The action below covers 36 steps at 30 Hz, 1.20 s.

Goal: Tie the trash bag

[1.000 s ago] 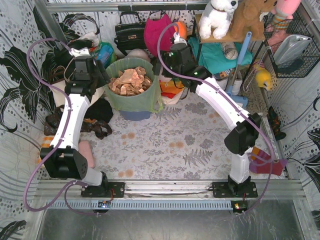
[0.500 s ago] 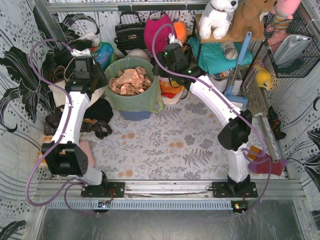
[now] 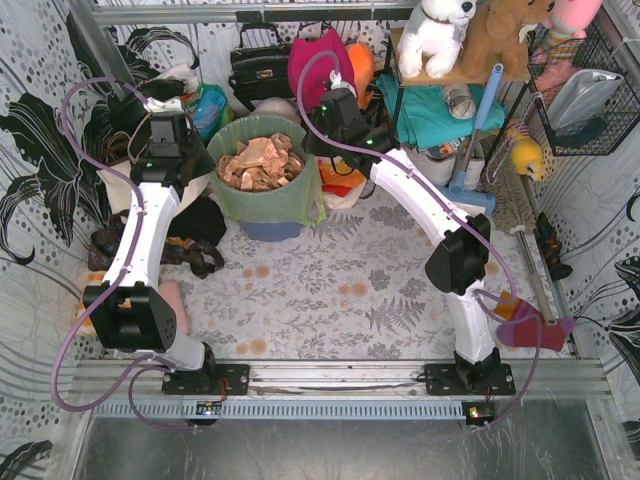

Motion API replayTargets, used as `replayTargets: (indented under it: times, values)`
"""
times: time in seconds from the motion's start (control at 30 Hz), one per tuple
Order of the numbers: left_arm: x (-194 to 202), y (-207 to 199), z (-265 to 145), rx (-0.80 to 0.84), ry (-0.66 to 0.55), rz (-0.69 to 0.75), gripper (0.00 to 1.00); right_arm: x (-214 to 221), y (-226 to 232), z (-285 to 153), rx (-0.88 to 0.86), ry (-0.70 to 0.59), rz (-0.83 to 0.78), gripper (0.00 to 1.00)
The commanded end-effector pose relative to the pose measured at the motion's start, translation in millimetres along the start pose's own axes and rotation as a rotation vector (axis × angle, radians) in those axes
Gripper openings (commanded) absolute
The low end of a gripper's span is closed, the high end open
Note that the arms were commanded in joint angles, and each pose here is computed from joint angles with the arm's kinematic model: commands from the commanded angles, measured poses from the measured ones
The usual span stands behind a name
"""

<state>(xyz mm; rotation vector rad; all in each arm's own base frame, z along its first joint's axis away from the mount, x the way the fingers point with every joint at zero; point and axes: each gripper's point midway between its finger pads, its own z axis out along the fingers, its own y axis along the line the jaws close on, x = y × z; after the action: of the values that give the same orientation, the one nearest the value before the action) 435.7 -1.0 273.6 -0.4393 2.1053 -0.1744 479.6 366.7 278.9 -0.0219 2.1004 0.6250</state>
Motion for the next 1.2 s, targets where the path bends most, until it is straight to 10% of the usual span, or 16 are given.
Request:
replayTargets:
  times: [0.0, 0.4, 1.17]
  values:
    - [-16.5, -4.5, -3.4, 0.018, -0.037, 0.017, 0.25, -0.1, 9.7, -0.4, -0.021, 0.009, 0.008, 0.3]
    - [-15.2, -12.9, -7.5, 0.057, -0.007, 0.019, 0.07, -1.7, 13.3, -5.0, -0.034, 0.014, 0.009, 0.0]
    - [74.6, -139.7, -149.4, 0.34, 0.14, 0.172, 0.0, 18.7, -11.2, -173.7, 0.011, 0.072, 0.018, 0.0]
